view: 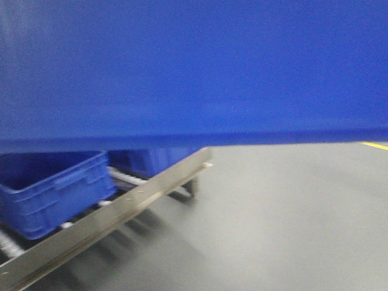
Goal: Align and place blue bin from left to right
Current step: 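Turn the base toward another bin rack and approach its shelf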
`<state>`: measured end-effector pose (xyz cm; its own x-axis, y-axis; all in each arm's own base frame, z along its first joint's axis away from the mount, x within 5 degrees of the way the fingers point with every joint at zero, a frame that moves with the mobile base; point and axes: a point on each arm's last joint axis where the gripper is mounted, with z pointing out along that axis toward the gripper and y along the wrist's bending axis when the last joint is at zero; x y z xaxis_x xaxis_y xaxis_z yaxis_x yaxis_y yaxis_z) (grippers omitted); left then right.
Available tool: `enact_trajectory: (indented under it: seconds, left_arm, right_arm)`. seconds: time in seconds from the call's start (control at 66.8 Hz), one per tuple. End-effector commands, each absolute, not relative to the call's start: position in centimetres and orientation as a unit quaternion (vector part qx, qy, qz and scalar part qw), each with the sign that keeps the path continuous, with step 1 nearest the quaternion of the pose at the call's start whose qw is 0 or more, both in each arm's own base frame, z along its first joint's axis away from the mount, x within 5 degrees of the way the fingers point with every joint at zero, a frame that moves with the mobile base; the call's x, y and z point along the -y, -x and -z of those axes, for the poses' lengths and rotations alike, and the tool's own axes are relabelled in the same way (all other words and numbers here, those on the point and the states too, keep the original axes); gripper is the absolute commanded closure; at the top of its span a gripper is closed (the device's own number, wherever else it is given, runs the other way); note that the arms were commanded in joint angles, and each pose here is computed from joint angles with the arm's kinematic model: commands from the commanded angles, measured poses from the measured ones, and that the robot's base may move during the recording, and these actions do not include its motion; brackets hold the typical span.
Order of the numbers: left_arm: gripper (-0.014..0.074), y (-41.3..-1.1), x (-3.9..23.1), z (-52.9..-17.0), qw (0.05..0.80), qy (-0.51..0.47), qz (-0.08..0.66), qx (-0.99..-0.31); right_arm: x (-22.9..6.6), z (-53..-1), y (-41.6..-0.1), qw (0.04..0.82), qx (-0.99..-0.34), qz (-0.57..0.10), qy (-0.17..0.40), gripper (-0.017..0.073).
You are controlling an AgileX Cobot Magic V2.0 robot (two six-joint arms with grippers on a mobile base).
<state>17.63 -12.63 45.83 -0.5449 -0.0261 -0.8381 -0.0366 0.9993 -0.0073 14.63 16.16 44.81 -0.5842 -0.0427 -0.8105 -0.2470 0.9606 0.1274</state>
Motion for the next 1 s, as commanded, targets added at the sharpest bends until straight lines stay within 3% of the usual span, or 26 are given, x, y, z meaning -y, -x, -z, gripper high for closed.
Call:
enact_trajectory:
  seconds: [0.0,0.989]
  left_arm:
    - [0.0704,-17.54,13.00,-46.79,0.509,-0.001,0.027,-0.860]
    - [0.0704,-17.54,13.00,-46.79,0.509,-0.001,0.027,-0.860]
  right_arm:
    - [-16.70,-46.14,-14.60,0.492,-0.850,-0.158,0.103,0.0629]
    - [-16.70,-46.14,-14.60,0.492,-0.850,-0.158,0.103,0.0629]
